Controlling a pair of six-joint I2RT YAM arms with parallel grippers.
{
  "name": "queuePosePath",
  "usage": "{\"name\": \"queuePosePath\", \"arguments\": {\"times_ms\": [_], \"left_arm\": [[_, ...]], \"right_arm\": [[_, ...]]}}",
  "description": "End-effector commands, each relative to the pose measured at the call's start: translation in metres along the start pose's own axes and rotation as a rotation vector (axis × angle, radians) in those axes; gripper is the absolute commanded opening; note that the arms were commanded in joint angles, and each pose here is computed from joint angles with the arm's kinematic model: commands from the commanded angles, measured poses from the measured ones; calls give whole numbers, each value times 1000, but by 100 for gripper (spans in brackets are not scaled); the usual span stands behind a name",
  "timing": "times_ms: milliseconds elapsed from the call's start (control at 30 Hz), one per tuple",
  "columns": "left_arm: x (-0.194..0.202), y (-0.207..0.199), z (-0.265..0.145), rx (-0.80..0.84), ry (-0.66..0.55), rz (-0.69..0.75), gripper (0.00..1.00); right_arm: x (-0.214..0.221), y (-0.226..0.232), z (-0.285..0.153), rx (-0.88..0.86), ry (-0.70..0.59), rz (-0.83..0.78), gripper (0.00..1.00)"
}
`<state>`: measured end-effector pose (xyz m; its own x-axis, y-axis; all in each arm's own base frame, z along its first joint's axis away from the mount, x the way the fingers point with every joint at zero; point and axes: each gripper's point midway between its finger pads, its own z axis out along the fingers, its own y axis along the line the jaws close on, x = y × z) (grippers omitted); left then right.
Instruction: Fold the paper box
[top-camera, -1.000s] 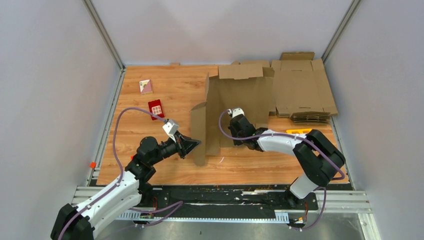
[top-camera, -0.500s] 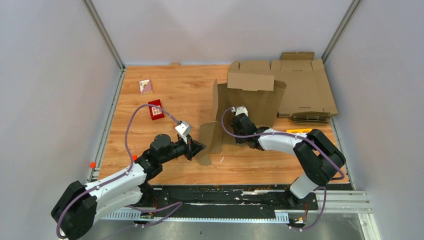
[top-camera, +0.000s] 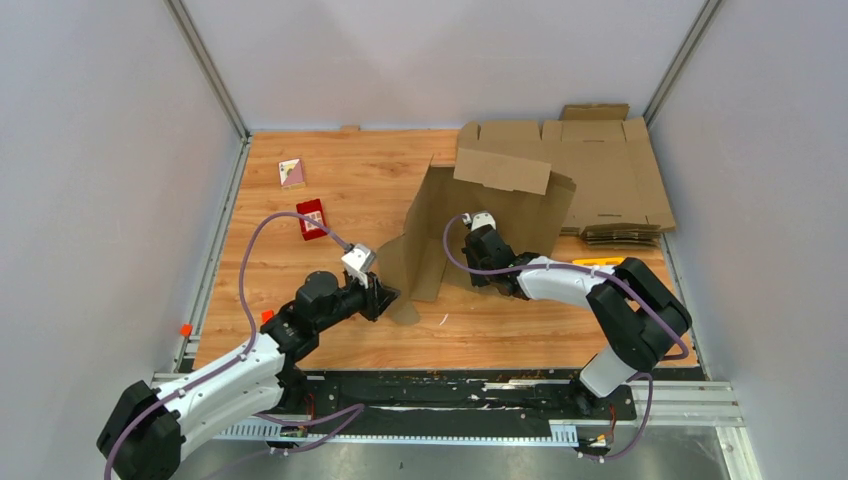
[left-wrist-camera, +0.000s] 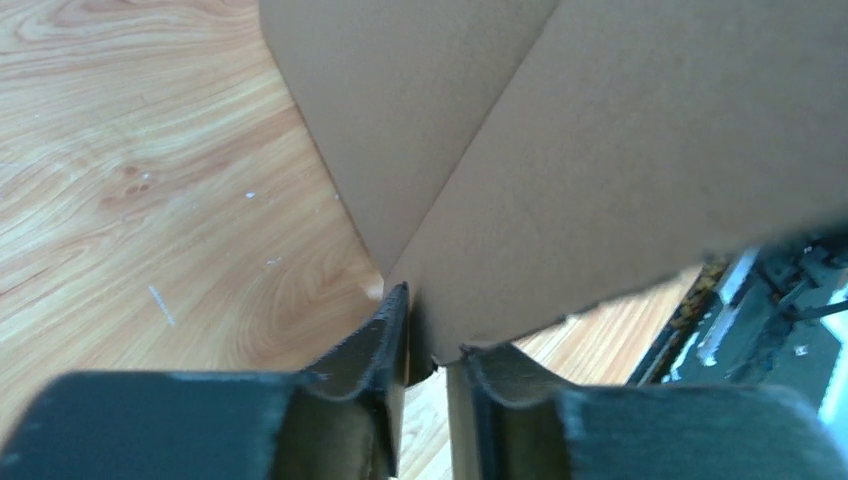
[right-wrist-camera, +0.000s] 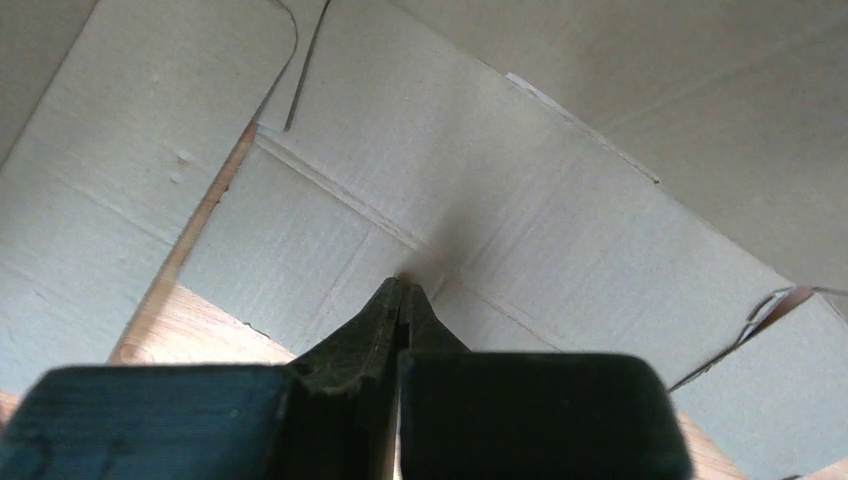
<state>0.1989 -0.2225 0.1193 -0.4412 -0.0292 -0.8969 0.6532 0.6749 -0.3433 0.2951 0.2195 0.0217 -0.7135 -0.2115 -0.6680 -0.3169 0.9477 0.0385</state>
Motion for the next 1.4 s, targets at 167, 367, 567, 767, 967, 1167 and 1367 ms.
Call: {"name": "queuePosePath", "arguments": {"times_ms": [167, 367, 567, 767, 967, 1167, 1367], "left_arm": [[-29, 14, -2, -106, -85, 4, 59], [-80, 27, -5, -225, -225, 65, 76], [-119, 33, -20, -301, -335, 91, 82], [-146, 23, -41, -279, -469, 108, 62], [-146, 28, -36, -315, -415, 133, 0], [-151, 12, -35, -246, -382, 105, 0], [-148, -16, -38, -113, -309, 60, 0]], "right_arm": [[18, 1, 3, -16, 63, -35, 0], [20, 1, 3, -11, 70, -50, 0], [22, 0, 4, 0, 79, -58, 0], [22, 2, 5, -7, 80, -59, 0], [22, 2, 4, -9, 75, -59, 0], [21, 0, 4, 0, 71, -56, 0], [21, -4, 4, 24, 72, -52, 0]]}}
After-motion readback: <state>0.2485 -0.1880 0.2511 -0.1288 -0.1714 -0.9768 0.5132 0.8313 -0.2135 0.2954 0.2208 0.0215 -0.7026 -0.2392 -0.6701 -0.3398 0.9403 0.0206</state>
